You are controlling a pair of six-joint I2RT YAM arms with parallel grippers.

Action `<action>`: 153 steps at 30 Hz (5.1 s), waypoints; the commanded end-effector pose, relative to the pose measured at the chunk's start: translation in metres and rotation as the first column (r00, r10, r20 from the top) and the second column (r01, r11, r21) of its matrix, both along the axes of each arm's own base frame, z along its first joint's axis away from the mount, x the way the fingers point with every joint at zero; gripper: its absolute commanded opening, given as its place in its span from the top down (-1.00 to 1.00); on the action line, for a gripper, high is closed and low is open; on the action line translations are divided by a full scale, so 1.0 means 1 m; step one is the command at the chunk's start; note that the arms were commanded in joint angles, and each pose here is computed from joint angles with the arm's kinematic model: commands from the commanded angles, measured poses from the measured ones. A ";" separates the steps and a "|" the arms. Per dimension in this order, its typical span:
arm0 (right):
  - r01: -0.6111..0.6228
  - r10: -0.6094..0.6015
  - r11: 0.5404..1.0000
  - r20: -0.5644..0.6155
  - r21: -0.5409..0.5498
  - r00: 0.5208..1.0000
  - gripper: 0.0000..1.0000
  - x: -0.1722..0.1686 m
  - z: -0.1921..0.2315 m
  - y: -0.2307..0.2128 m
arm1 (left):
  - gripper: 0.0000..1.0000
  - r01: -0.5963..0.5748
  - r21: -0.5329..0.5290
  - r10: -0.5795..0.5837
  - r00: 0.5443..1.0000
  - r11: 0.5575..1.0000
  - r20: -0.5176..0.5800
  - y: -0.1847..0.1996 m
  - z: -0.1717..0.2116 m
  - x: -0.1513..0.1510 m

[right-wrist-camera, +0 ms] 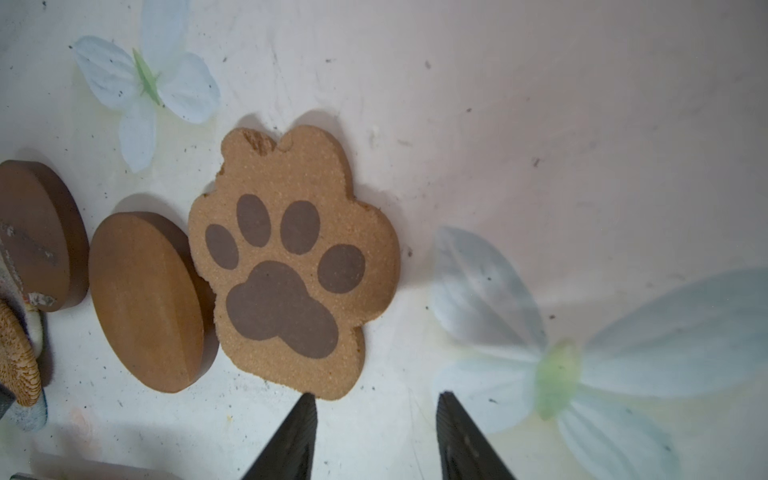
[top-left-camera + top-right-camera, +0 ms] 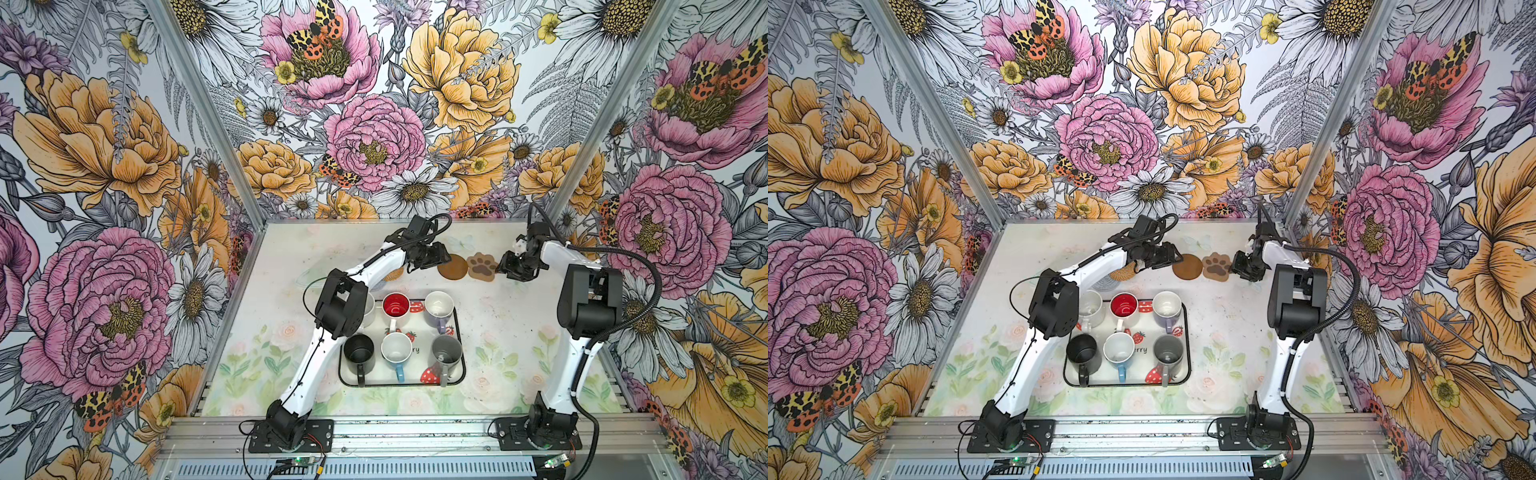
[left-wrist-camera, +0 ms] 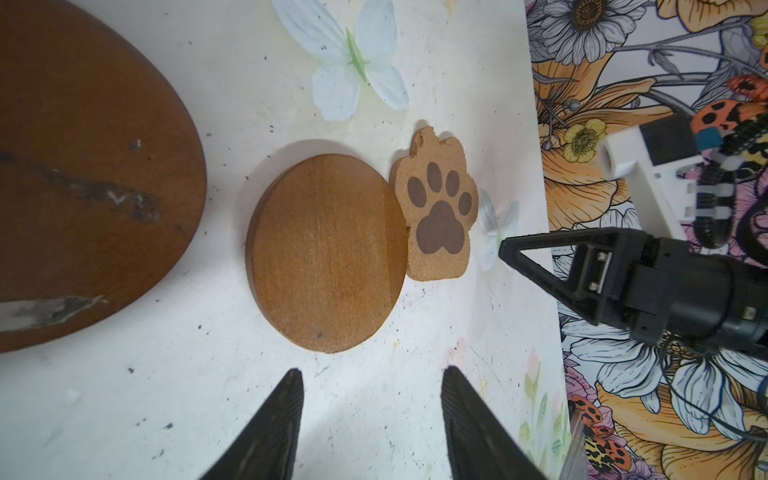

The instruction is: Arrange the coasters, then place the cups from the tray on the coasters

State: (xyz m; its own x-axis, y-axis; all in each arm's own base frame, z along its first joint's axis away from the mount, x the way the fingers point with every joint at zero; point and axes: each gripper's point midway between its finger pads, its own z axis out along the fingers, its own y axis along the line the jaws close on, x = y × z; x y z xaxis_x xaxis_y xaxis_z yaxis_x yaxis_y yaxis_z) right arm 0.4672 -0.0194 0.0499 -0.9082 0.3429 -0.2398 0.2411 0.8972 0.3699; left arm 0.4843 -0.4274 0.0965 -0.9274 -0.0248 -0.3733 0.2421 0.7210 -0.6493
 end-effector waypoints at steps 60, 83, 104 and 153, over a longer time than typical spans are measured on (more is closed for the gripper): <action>0.108 -0.104 0.994 0.125 -0.026 0.987 0.18 0.032 0.045 -0.028 | -0.13 -0.202 0.232 0.158 0.968 0.952 0.193 0.154 0.057 0.039; -0.335 0.306 0.927 0.175 0.169 0.936 0.20 0.027 0.057 0.217 | -0.13 -0.164 0.458 0.130 0.986 0.874 0.105 0.228 -0.020 0.047; -0.377 0.358 0.881 0.119 0.286 0.926 0.14 0.039 0.003 0.309 | -0.12 -0.167 0.340 0.160 0.986 0.926 0.049 0.231 -0.055 0.059; -0.393 0.370 0.825 0.139 0.407 0.919 0.87 0.052 -0.001 0.381 | 0.88 -0.260 0.053 0.255 0.963 0.964 0.083 0.241 -0.005 0.055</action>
